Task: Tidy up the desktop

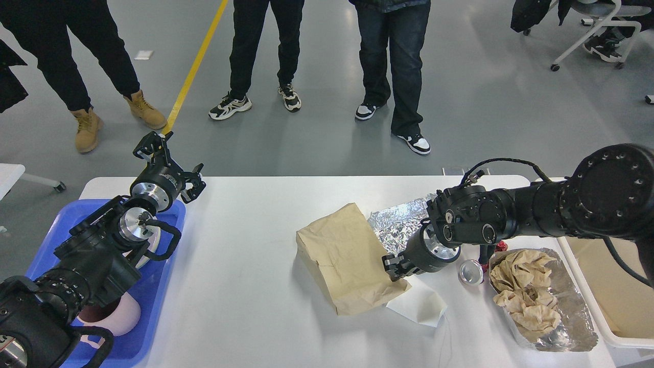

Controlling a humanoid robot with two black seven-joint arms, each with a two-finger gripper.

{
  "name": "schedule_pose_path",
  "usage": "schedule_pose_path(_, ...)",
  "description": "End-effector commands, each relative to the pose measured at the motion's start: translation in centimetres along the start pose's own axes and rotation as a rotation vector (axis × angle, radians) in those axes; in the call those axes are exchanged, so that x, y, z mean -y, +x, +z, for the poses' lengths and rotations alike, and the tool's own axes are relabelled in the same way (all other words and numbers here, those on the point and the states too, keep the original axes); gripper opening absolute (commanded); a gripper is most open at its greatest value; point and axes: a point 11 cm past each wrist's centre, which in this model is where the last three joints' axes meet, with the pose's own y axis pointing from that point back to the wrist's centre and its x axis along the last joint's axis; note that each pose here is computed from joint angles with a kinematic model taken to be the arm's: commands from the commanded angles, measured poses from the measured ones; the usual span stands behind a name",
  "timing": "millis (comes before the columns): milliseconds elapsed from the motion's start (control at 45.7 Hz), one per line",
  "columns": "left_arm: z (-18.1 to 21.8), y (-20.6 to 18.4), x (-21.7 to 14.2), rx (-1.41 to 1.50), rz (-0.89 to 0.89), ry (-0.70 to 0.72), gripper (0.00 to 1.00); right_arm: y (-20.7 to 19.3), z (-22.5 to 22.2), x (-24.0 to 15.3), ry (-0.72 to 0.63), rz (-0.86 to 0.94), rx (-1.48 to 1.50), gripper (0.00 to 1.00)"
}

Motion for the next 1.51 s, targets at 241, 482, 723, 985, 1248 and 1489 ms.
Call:
schedule_pose_path(241,0.0,0.0,0.0,0.000,0.000,0.000,0.97,2.2,-2.5,-3.6,0.016,0.013,-0.057,0.00)
schedule_pose_path(482,0.0,0.0,0.0,0.000,0.000,0.000,0.97,6.4,-5.9,-14.0,0.091,0.092,-0.081,0.00)
schedule_pose_path(723,0.0,0.0,0.0,-0.001,0.000,0.000,0.97,9.2,-6.0,-24.7,0.120,0.217,-0.070,0.00)
schedule_pose_path(985,0.0,0.0,0.0,0.000,0.000,0.000,0.97,9.5,-3.5,-35.1,0.131,0.369,-0.012,0.00)
schedule_pose_path(1248,0.0,0.0,0.0,0.000,0.000,0.000,0.97,9.7,0.2,-37.6,0.045,0.435,0.052,0.00)
schedule_pose_path(1489,0.0,0.0,0.0,0.000,0.000,0.000,0.97,11.0,14.0,-33.9,-0.157,0.497,0.309,0.00)
